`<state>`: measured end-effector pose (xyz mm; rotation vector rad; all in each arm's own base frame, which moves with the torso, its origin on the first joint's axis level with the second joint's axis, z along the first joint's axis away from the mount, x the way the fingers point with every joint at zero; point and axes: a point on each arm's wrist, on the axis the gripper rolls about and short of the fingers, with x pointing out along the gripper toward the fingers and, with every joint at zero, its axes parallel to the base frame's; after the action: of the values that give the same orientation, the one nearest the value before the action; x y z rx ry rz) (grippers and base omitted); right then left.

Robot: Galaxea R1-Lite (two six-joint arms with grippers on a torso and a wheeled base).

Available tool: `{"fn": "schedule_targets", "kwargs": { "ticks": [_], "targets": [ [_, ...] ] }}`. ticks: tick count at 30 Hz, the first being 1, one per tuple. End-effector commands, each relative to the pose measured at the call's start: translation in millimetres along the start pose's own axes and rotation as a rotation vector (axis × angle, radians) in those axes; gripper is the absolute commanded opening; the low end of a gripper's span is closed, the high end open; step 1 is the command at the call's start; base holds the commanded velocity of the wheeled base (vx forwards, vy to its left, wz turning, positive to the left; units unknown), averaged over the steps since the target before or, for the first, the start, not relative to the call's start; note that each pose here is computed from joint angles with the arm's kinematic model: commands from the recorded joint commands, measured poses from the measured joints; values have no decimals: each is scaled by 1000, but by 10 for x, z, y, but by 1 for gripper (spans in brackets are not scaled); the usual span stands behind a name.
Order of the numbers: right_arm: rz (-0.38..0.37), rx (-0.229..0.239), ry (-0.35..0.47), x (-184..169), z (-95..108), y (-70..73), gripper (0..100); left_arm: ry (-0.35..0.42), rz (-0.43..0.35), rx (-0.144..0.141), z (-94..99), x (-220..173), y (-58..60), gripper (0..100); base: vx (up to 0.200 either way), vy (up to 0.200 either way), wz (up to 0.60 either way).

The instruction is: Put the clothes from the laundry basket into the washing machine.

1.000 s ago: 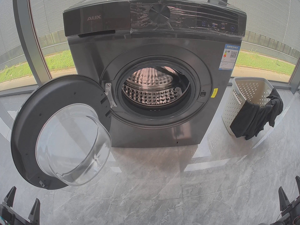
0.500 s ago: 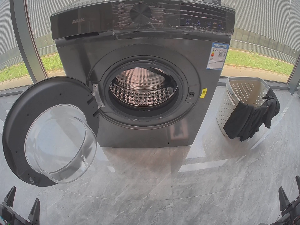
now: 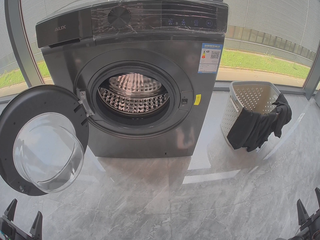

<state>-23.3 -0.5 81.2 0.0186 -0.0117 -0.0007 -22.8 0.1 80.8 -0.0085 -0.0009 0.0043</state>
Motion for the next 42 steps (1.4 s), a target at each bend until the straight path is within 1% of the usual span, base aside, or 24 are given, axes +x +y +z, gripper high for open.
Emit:
{"fn": "schedule_targets", "kwargs": {
  "ticks": [1, 19, 27, 42],
  "targets": [
    [1, 0, 6, 4, -51, -1, 100, -2, 0, -1, -44, -2, 0, 100, 200, 0, 0],
    [1, 0, 6, 4, -51, -1, 100, -2, -1, 2, -44, -2, 0, 100, 200, 0, 0],
    [1, 0, 6, 4, -51, -1, 100, -2, -1, 4, -44, -2, 0, 100, 0, 0, 0],
    [1, 0, 6, 4, -51, -1, 100, -2, 2, 7, -44, -2, 1, 100, 0, -200, 0]
  ]
}}
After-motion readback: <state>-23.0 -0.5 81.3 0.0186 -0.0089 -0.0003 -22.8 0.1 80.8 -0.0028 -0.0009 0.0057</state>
